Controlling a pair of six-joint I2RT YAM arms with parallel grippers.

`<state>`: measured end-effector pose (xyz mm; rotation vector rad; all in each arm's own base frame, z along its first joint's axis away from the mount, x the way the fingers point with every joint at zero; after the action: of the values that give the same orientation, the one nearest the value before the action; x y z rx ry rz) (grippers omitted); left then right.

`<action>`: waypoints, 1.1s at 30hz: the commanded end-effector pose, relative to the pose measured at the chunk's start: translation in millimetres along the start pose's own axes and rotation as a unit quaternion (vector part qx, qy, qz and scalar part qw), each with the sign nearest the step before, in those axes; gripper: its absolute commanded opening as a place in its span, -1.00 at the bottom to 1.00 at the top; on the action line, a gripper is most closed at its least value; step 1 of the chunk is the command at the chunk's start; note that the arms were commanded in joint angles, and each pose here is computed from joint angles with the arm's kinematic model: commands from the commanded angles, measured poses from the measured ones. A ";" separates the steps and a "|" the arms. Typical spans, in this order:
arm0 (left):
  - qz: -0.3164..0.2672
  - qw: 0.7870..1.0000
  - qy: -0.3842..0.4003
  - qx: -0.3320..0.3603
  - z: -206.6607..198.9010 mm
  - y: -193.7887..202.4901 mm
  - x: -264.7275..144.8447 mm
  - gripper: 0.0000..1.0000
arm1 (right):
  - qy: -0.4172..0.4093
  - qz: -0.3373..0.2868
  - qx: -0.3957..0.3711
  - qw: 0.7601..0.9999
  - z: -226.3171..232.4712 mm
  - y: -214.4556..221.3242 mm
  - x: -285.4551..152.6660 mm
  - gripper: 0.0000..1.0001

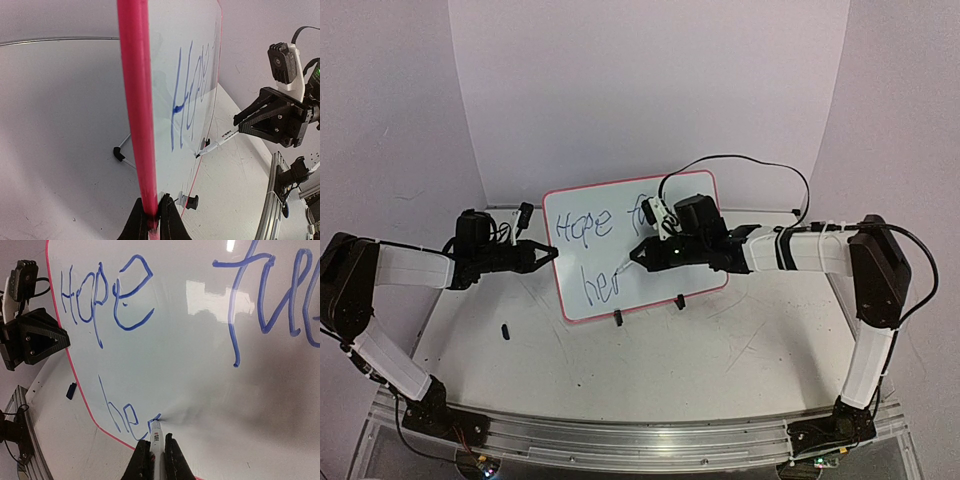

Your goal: Write a sentence on the whiteboard

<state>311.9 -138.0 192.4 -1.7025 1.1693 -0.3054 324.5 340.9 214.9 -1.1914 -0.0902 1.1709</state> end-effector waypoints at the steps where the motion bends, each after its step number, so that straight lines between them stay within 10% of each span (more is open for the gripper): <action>1: -0.007 0.997 -0.071 0.026 10.9 -7.6 3.9 -1.00 | 0.037 -0.021 0.000 0.999 -13.7 -2.8 -7.0 -1.00; 33: -0.004 0.997 -0.072 0.025 11.6 -7.1 4.6 -1.00 | 0.018 -0.062 -0.011 0.998 3.6 -25.5 -43.7 -1.00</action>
<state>312.9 -138.7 194.2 -1.7017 1.1754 -0.2998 308.6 307.7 240.4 -1.1990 -0.0877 1.0949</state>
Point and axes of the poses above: each gripper's point midway between its finger pads, its own x axis out along the fingers, its own z axis along the line the jaws close on, y = z × x, the point moved 10 cm from there along -x, back along the fingers, and after that the axes turned 3 degrees about x, right-handed, at the moved point
